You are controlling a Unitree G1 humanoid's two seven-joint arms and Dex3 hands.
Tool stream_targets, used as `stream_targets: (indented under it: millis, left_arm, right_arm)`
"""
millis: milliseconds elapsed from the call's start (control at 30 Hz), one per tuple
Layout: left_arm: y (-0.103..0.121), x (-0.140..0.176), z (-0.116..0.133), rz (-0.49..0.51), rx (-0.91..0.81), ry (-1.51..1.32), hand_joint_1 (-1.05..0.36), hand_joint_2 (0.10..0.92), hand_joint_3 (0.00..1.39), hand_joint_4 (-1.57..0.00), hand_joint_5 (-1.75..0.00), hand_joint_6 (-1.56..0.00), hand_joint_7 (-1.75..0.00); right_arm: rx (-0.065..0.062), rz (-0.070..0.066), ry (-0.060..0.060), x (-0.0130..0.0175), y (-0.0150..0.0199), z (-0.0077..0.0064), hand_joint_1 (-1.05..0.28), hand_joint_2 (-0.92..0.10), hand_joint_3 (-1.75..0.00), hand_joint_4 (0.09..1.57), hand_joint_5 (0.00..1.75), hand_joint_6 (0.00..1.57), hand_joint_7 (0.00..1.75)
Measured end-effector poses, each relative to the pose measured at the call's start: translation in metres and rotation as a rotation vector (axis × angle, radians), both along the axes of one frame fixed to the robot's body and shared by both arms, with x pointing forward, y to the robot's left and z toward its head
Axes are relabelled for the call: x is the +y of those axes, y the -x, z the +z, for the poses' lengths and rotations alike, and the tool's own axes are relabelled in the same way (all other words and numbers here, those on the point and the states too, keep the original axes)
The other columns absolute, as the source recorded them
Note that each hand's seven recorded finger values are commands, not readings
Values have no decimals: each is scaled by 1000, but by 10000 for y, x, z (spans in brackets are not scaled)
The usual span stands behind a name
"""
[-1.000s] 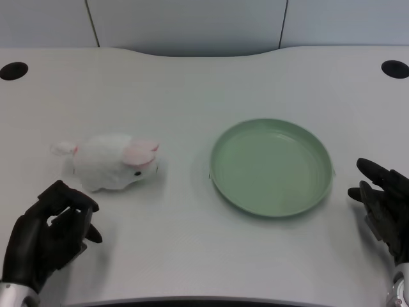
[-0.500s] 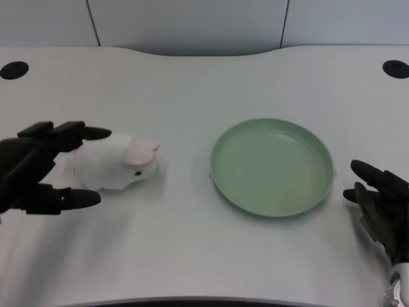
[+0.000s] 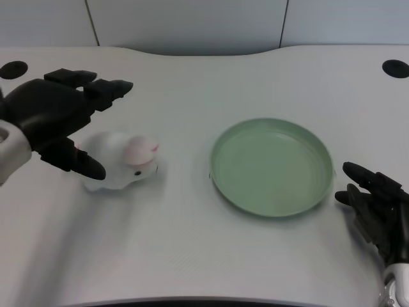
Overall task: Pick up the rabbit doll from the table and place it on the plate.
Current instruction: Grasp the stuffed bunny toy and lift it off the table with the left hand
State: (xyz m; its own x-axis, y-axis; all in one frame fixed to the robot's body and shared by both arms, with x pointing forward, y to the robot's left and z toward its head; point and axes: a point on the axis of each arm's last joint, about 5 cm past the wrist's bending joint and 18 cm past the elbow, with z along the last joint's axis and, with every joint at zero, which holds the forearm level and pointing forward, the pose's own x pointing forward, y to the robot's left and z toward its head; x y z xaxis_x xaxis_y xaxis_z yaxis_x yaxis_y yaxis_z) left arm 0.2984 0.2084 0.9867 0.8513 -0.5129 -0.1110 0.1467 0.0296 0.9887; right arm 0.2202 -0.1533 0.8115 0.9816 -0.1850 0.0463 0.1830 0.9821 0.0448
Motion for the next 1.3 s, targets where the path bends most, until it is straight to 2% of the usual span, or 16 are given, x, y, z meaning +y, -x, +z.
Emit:
stream_targets:
  millis: [67, 167, 333, 433, 533, 633, 700, 800, 900, 933, 1067, 1167, 1300]
  left_arm:
    - [-94, -65, -4, -2, 42, -45, -1047, 899, 34, -47, -77, -22, -69]
    - [-237, -167, -63, 14, 110, -84, -1048, 899, 26, -58, -82, -19, -69]
    - [-401, -296, -217, 86, 223, -173, -1048, 898, 16, -63, -81, -20, -71]
    - [-436, -308, -296, 129, 248, -214, -1048, 892, 10, -73, -84, -30, -75]
    - [-434, -302, -404, 177, 274, -253, -1048, 888, 6, -79, -84, -40, -78]
    - [-406, -326, -515, 193, 303, -279, -1048, 889, 5, -76, -80, -44, -78]
    - [-398, -353, -553, 197, 298, -291, -1048, 890, 5, -64, -73, -42, -76]
    - [-395, -382, -582, 203, 279, -306, -1048, 893, 6, -58, -68, -40, -75]
    - [-383, -426, -624, 201, 259, -314, -1048, 895, 5, -52, -65, -27, -68]
    - [-380, -437, -636, 200, 256, -317, -1048, 895, 5, -49, -63, -25, -67]
    - [-365, -493, -686, 199, 220, -353, -1048, 901, 5, -12, -40, -2, -14]
    - [-357, -530, -708, 193, 197, -347, -1048, 911, 8, -1, -29, -3, -3]
    - [-355, -534, -717, 199, 189, -352, -1010, 908, 4, -12, -25, -16, -9]
  right_arm:
    - [2, 7, 3, -7, 6, -4, -349, -921, -294, 650, 851, 920, 3]
    - [3, 7, 10, -17, 9, -5, -367, -921, -296, 660, 861, 921, 4]
    - [-7, 12, 24, -39, 9, 5, -364, -921, -310, 649, 862, 897, 0]
    - [-8, 8, 27, -49, 19, 1, -356, -921, -310, 641, 860, 907, 7]
    - [-10, 2, 19, -43, 28, -3, -340, -921, -308, 644, 873, 914, 11]
    - [-10, -1, 8, -25, 47, -15, -330, -921, -308, 652, 892, 914, 10]
    - [-19, 0, -1, -20, 58, -18, -335, -921, -302, 652, 899, 919, 13]
    - [-32, 1, 0, -25, 73, -20, -328, -921, -309, 634, 902, 920, 14]
    - [-28, -1, 1, -37, 103, -39, -312, -921, -311, 632, 905, 919, 13]
    - [-31, 1, 1, -39, 110, -41, -311, -921, -311, 632, 905, 918, 12]
    - [-48, 5, 0, -55, 123, -41, -320, -921, -294, 652, 907, 927, 17]
    - [-57, -7, -4, -62, 127, -40, -329, -921, -286, 670, 896, 931, 18]
    - [-52, -28, -4, -59, 133, -46, -319, -921, -286, 684, 880, 934, 19]
